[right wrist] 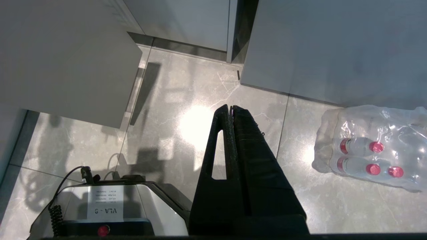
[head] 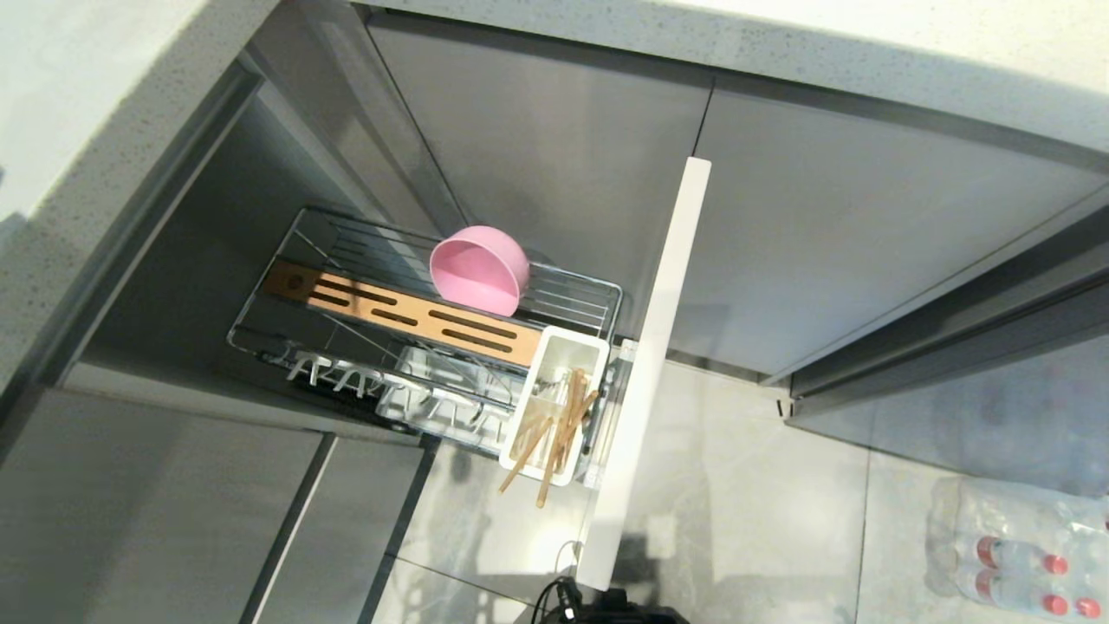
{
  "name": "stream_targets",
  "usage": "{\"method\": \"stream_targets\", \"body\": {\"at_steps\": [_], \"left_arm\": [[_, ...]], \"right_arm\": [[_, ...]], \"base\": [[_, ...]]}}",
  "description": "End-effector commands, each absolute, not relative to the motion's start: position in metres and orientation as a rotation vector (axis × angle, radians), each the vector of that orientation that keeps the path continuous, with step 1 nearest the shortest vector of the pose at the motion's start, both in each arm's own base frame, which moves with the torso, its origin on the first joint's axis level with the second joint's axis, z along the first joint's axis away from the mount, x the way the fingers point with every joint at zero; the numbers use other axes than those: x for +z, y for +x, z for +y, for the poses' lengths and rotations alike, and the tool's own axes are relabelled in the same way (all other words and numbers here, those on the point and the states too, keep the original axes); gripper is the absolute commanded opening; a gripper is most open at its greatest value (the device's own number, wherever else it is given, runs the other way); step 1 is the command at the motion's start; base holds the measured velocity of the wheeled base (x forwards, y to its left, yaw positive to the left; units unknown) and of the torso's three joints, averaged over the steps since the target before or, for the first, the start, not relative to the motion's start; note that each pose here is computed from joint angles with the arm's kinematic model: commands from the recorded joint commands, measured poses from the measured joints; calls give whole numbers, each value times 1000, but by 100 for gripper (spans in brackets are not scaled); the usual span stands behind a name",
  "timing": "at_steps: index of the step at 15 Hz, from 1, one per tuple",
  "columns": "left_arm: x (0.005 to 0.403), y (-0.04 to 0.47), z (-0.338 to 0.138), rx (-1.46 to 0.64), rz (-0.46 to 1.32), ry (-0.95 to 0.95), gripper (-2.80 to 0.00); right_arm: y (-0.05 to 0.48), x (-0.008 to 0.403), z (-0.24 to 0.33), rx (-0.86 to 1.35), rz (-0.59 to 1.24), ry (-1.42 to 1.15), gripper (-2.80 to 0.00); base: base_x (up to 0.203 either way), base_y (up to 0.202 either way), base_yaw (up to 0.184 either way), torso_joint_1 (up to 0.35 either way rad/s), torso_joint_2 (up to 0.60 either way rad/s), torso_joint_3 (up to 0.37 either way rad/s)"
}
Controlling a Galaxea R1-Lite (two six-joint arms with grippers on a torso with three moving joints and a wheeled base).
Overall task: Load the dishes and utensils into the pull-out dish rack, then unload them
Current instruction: Pick up the spoon and place it in the cupboard
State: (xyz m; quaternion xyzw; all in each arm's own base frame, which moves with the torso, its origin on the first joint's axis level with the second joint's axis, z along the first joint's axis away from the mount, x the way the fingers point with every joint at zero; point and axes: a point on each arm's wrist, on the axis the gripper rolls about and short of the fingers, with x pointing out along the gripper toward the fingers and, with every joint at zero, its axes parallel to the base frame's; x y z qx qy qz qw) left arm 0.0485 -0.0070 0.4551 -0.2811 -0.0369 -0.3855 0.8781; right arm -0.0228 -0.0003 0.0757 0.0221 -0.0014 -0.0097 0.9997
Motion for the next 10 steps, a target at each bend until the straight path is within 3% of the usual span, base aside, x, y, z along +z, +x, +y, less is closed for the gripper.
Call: {"method": "stream_targets", "body": {"at_steps": [1,6,10], "left_arm": [[454,25,-14,-837,-108,-576,-280],[418,18,-15,-759,-107,-333,-280],[385,43,-15,-628,49,-127,-280]], "right_arm": [[-23,76,0,-20,-2,44,-280],[-23,76,0,-19,-2,45,-280],[-23,76,0,-18,-3,44,-280]], "base": [[0,0,0,0,0,0],[0,0,0,0,0,0],[0,0,0,0,0,0]]}}
